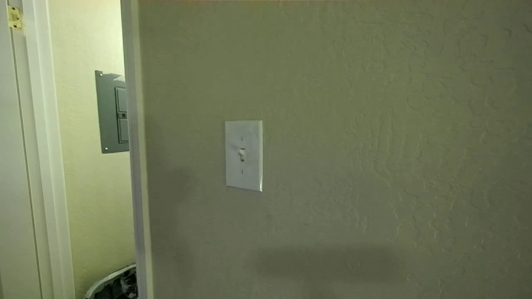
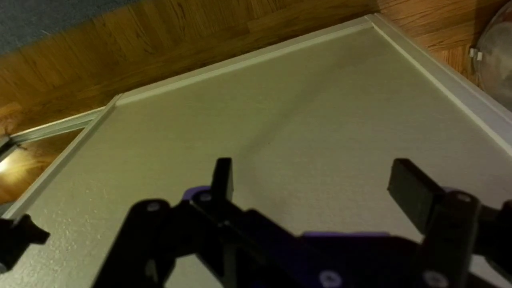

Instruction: Turn off the light switch

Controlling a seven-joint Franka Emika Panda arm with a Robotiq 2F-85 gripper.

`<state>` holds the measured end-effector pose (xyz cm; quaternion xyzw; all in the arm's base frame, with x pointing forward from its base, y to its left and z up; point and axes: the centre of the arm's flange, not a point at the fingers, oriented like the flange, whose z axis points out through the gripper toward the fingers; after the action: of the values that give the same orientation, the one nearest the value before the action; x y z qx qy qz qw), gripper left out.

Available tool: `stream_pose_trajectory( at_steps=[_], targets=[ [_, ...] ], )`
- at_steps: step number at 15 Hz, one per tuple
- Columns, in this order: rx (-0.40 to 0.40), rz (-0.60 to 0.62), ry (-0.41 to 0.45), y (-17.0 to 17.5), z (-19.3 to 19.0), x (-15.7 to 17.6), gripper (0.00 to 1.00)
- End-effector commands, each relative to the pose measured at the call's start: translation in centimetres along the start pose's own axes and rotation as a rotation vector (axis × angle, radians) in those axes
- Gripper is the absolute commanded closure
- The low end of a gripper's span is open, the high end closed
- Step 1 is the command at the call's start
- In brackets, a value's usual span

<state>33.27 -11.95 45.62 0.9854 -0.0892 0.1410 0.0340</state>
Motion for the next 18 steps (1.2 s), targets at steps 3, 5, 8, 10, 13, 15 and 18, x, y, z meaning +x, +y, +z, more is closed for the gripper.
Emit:
stream_pose_trajectory(
  at_steps=[3,5,8,10,13,15,18],
  targets=[
    [0.000,-0.079,0.111,-2.6,-0.1,6.2,0.00],
    [0.019,-0.084,0.149,-3.4,-0.4,7.9,0.00],
    [0.008,-0.081,0.143,-3.5,-0.6,7.1,0.00],
    [0.009,-0.084,0.144,-3.7,-0.5,7.8,0.00],
    [0.009,-0.084,0.143,-3.7,-0.5,7.9,0.00],
    [0.033,-0.096,0.150,-3.9,0.6,9.0,0.00],
    [0.067,-0.111,0.155,-4.7,1.3,10.6,0.00]
  ],
)
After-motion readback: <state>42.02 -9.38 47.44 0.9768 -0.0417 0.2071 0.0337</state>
